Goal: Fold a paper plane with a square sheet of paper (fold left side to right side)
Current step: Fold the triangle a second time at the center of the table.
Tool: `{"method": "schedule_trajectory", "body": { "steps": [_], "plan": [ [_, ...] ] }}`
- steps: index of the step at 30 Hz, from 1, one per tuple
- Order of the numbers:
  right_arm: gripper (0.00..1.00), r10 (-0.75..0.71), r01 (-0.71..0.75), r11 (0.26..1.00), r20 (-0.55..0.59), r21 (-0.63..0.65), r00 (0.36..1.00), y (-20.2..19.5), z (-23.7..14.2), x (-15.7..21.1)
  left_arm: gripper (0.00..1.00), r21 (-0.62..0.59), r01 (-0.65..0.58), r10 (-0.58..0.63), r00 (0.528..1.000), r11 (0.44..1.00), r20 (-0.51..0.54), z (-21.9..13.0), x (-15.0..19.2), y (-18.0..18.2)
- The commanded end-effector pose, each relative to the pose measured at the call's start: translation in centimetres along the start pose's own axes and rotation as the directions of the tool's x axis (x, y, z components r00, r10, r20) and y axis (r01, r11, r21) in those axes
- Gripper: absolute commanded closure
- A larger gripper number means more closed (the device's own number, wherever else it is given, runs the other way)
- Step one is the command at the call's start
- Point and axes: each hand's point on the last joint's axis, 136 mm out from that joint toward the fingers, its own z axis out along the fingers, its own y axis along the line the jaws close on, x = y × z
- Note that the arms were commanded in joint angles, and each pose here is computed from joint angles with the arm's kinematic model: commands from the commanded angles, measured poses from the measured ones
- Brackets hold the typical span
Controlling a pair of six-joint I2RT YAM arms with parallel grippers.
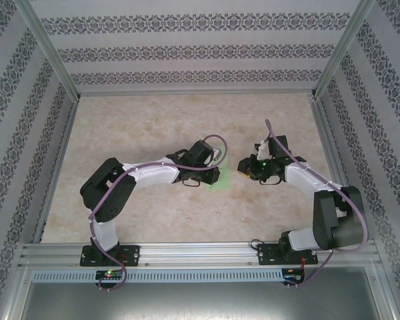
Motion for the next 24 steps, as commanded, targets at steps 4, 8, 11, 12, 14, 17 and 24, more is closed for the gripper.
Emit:
{"method": "schedule_trajectory", "body": {
  "steps": [4,8,11,12,14,17,24],
  "plan": [
    [0.96,-0.028,0.029,0.999,-0.045,0.039,0.999,-0.7,2.6,2.7,0.86,0.126,0.044,-0.047,0.999,0.991,0.022,-1.9,-1.5,-0.8],
    [0.97,-0.033,0.039,0.995,-0.064,0.096,0.997,-1.5,3.6,3.1,0.84,0.099,0.040,-0.041,0.999,0.994,0.008,-2.3,-1.5,0.1],
    [0.97,-0.030,0.040,0.993,-0.087,0.114,0.996,-2.0,4.2,3.3,0.84,0.075,0.034,-0.034,0.999,0.997,-0.004,-2.4,-1.4,0.6],
    [0.97,-0.031,0.041,0.992,-0.091,0.115,0.995,-2.0,4.4,3.3,0.84,0.068,0.031,-0.030,1.000,0.997,-0.008,-2.4,-1.4,0.7],
    [0.97,-0.029,0.042,0.992,-0.105,0.122,0.994,-2.0,4.8,3.4,0.83,0.051,0.023,-0.023,1.000,0.998,-0.016,-2.5,-1.3,1.0],
    [0.97,-0.033,0.047,0.990,-0.111,0.133,0.993,-2.1,5.2,3.4,0.83,0.035,0.018,-0.017,1.000,0.999,-0.022,-2.6,-1.3,1.5],
    [0.97,-0.026,0.052,0.978,-0.129,0.202,0.991,-3.4,5.4,3.7,0.82,0.008,0.002,-0.001,0.999,1.000,-0.040,-2.4,-1.1,2.2]
  ]
}}
